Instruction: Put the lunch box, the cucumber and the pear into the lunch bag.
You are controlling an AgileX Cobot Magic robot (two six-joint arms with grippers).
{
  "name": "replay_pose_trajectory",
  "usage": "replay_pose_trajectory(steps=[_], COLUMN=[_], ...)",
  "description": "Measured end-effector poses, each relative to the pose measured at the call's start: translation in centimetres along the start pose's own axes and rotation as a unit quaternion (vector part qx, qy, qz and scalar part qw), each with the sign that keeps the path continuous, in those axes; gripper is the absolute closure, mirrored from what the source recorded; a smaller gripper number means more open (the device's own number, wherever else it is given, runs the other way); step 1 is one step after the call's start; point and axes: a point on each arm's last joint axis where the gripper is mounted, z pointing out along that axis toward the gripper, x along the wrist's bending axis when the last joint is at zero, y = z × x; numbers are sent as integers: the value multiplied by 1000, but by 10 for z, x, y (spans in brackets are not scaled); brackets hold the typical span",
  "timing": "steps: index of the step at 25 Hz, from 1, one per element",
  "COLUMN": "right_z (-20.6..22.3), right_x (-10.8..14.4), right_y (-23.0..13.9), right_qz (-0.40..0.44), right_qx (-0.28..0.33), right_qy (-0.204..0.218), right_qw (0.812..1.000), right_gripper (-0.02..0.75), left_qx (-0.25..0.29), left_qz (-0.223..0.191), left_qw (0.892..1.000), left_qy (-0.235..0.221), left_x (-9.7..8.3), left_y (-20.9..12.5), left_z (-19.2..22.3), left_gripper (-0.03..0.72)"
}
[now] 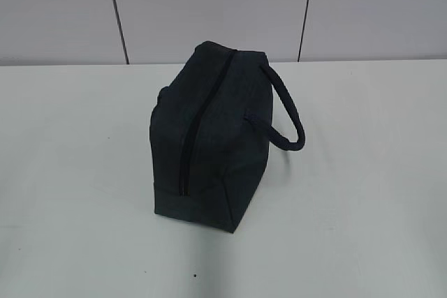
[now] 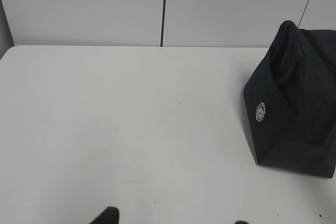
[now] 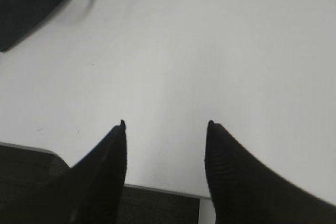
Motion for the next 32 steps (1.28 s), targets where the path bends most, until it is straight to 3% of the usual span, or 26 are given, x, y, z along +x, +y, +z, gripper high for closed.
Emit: replay_pose_trajectory(steps=[24,32], right_z=[7,7], right_x=[0,0], right_y=[1,1], right_qz=[0,0], right_qx=[-13,-14], right_qy=[-3,-3], right_qw=[1000,1000], right_gripper=[351,351], left_qx=[-2,-2], left_qz=[0,-30], left_qw=[1000,998], left_qy=[1,57], left_x=[0,-2], left_y=[0,0], left_z=[0,0], left_gripper=[386,400])
